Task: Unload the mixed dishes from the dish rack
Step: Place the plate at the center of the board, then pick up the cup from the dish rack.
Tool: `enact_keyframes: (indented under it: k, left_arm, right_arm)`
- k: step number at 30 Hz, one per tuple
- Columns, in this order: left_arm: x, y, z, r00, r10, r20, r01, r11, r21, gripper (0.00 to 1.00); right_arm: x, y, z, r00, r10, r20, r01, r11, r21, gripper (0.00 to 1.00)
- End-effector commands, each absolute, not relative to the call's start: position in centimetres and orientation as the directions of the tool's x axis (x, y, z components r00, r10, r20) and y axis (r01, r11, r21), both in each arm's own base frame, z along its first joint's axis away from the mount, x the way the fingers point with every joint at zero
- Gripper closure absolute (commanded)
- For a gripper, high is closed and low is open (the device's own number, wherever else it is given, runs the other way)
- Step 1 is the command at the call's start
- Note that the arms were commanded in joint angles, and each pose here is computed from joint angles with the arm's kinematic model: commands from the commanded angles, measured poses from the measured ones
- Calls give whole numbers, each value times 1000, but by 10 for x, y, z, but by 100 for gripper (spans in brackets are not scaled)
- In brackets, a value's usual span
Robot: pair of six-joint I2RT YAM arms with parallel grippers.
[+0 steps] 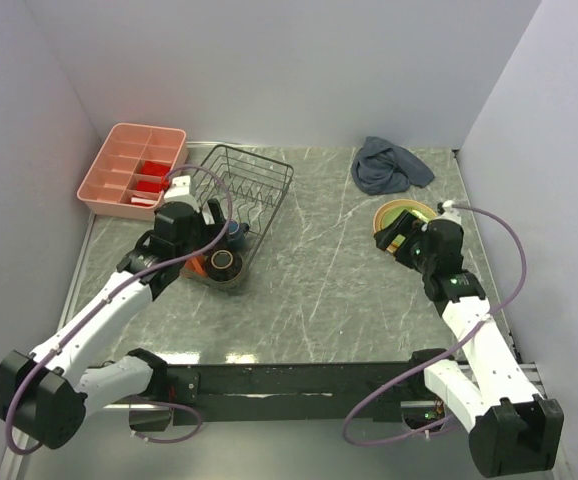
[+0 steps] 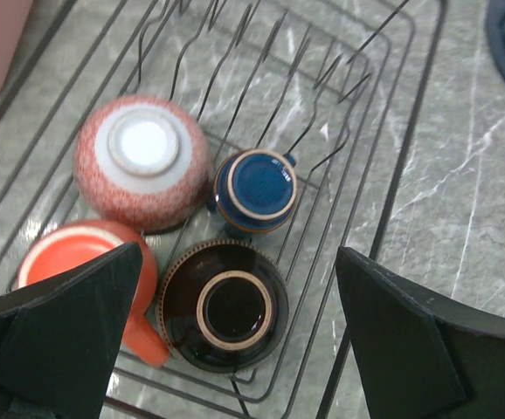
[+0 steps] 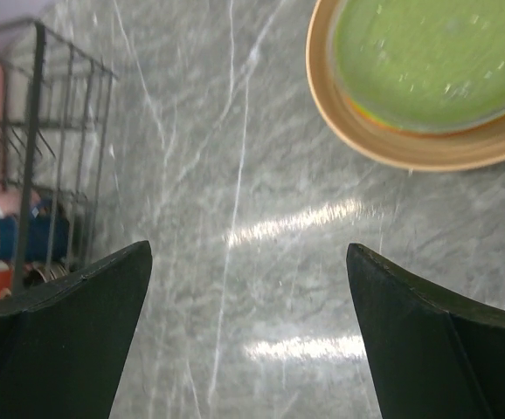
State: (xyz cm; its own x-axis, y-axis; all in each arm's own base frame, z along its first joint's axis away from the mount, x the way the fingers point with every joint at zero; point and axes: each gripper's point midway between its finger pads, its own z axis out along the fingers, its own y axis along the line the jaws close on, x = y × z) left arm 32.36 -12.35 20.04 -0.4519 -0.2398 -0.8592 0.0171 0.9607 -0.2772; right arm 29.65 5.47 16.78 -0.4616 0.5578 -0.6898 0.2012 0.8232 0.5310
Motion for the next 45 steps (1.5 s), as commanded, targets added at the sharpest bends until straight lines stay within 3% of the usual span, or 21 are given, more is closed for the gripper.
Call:
enact_keyframes:
  k: [1,21,36,45]
  left_arm:
    - [328,-125,205,-485,-309,-818,-62,945,-320,1]
    - [402,-173,148,-727,-51,-684,44,992,-120,0]
    - [398,-172,98,-836,57,-546,86,996,-28,3]
    - [393,-180,96,-858,49,-512,98,993,-69,17]
  right_arm:
    - [287,72,167,-498,507,-704,106,841,531,0]
    - [262,106,144,-589,434,-682,-47,824,565,0]
    - [268,113,138,-617,416,-668,-53,825,562,0]
    - [268,113,135,-625,414,-662,-51,825,563,0]
